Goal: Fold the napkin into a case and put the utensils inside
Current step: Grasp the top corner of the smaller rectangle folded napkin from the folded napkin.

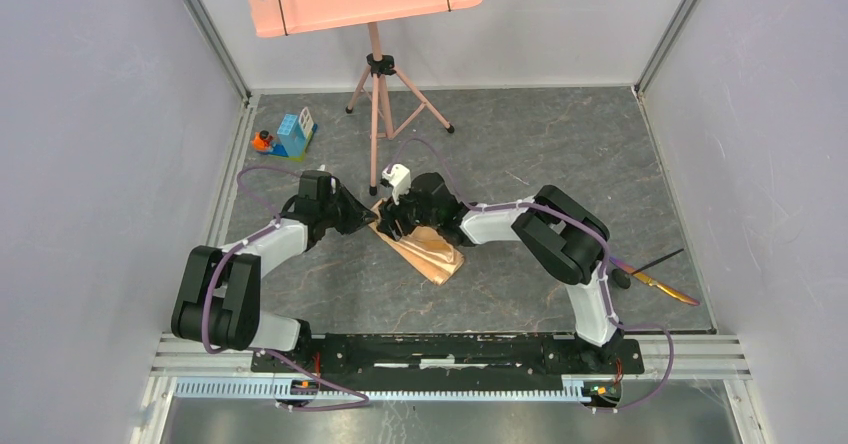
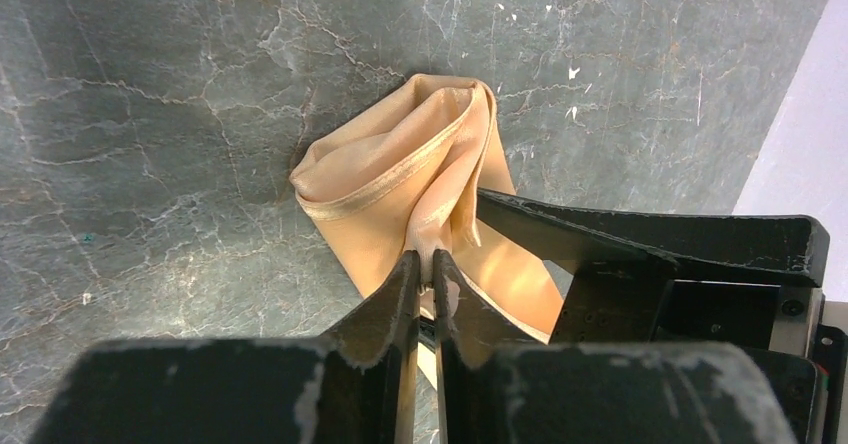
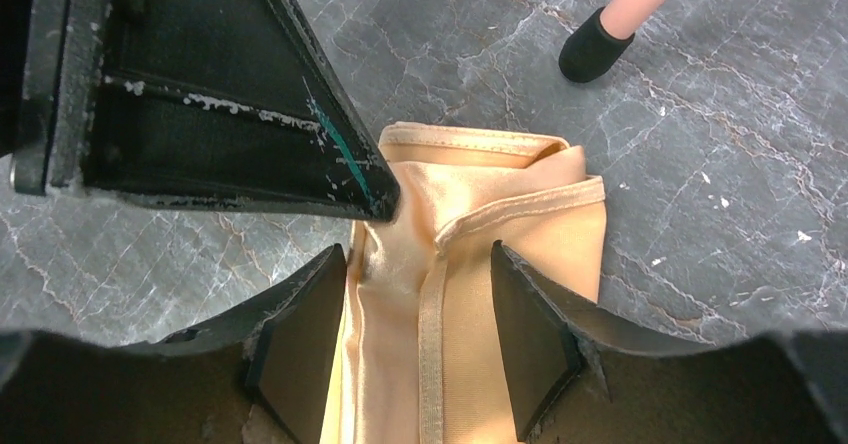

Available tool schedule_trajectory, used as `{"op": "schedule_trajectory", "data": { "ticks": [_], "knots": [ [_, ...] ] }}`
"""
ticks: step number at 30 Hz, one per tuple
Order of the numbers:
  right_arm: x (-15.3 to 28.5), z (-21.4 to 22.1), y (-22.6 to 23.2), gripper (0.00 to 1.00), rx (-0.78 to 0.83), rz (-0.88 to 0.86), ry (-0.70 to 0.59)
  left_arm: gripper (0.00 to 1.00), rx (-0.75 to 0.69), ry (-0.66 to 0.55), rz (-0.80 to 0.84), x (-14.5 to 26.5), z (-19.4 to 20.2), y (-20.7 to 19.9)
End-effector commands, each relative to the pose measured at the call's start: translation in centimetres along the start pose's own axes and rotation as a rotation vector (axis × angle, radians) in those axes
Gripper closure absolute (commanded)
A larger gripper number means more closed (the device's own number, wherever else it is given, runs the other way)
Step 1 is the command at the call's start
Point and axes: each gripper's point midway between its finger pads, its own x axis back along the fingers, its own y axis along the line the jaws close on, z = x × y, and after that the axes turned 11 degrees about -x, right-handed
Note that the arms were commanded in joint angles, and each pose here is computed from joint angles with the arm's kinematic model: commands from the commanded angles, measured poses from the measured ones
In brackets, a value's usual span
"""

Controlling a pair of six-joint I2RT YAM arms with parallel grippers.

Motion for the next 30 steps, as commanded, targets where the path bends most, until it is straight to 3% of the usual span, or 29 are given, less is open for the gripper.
{"op": "schedule_trajectory", "data": {
  "ticks": [1,5,10,13,15,17,19,23,26,30],
  "knots": [
    [-1.0,-2.3,0.7,0.39,0.055,0.019,-0.064,0.85,-0.026,-0.046,0.067,0.2,-1.8,-2.0],
    [-1.3,-2.4,1.2,0.43,0.052,0.017,-0.072,0.87,-0.019,-0.041,0.074,0.2,-1.7,-2.1],
    [-1.1,-2.7,0.9,0.54,0.036,0.049,-0.099,0.90,-0.016,-0.044,0.089,0.4,-1.8,-2.5],
    [-0.9,-3.1,1.2,0.69,0.030,0.045,-0.110,0.91,-0.022,-0.048,0.095,0.7,-1.9,-2.7],
    [-0.8,-3.3,1.3,0.84,0.022,0.042,-0.110,0.90,-0.029,-0.048,0.098,0.9,-1.8,-2.8],
    [-0.5,-3.6,1.3,1.00,0.001,0.043,-0.113,0.80,-0.039,-0.051,0.087,1.2,-1.8,-2.6],
    [0.1,-4.2,1.2,1.00,-0.048,0.036,-0.125,0.58,-0.068,-0.076,0.048,1.7,-1.9,-1.9],
    [1.2,-5.1,1.2,1.00,-0.187,-0.019,-0.148,0.31,-0.103,-0.125,-0.061,3.0,-1.6,0.1],
    [1.5,-5.4,1.6,1.00,-0.280,-0.067,-0.154,0.33,-0.177,-0.134,-0.168,3.0,-1.4,0.6],
    [2.1,-6.1,1.5,1.00,-0.381,-0.110,-0.175,0.48,-0.273,-0.115,-0.307,2.6,-1.0,0.9]
  ]
}}
